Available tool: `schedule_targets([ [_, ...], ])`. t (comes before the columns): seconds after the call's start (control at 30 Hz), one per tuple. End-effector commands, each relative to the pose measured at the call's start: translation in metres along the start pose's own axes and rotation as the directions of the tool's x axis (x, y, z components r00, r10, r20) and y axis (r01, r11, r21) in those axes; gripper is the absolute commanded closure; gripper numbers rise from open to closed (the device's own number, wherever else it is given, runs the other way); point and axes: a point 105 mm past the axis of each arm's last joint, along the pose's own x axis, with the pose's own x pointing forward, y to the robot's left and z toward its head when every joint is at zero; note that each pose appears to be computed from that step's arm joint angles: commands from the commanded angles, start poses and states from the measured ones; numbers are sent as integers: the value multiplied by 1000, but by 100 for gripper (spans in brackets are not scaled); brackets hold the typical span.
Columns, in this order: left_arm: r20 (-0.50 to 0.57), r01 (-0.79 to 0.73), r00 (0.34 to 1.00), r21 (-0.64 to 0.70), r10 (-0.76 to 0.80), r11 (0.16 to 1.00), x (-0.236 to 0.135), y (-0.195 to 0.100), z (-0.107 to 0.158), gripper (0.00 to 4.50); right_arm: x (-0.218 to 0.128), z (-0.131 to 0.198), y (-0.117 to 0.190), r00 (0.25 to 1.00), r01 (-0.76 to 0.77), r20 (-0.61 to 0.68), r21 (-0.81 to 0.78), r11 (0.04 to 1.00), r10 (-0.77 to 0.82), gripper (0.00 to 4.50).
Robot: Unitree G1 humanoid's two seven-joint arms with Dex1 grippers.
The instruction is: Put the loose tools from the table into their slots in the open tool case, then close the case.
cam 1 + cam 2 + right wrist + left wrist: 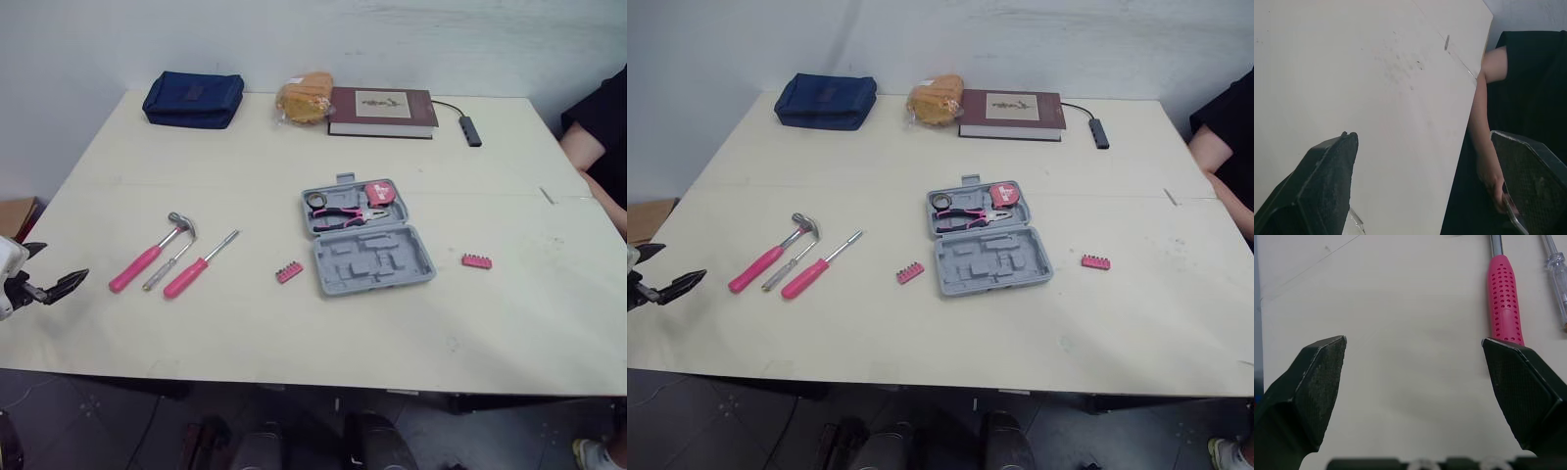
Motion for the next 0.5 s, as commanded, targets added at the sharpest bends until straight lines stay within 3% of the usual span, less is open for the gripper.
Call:
schedule_targets([
  [0.03,69,-1,998,-28,3,1000,1,4,13,4,6,10,-3,999,13,45,4,1000,-13,0],
  [0.13,224,176,963,-90,-152,980,19,-16,47,4,31,41,12,985,-32,173,96,995,15,0],
  [0.23,304,320,906,-36,-295,947,34,-52,71,4,55,80,38,951,-142,296,170,975,86,0],
  [0.37,351,483,818,11,-455,876,44,-106,101,4,78,106,61,938,-248,301,232,941,173,0],
  [0.5,355,515,801,3,-483,857,57,-139,119,4,100,128,69,935,-274,301,275,921,188,0],
])
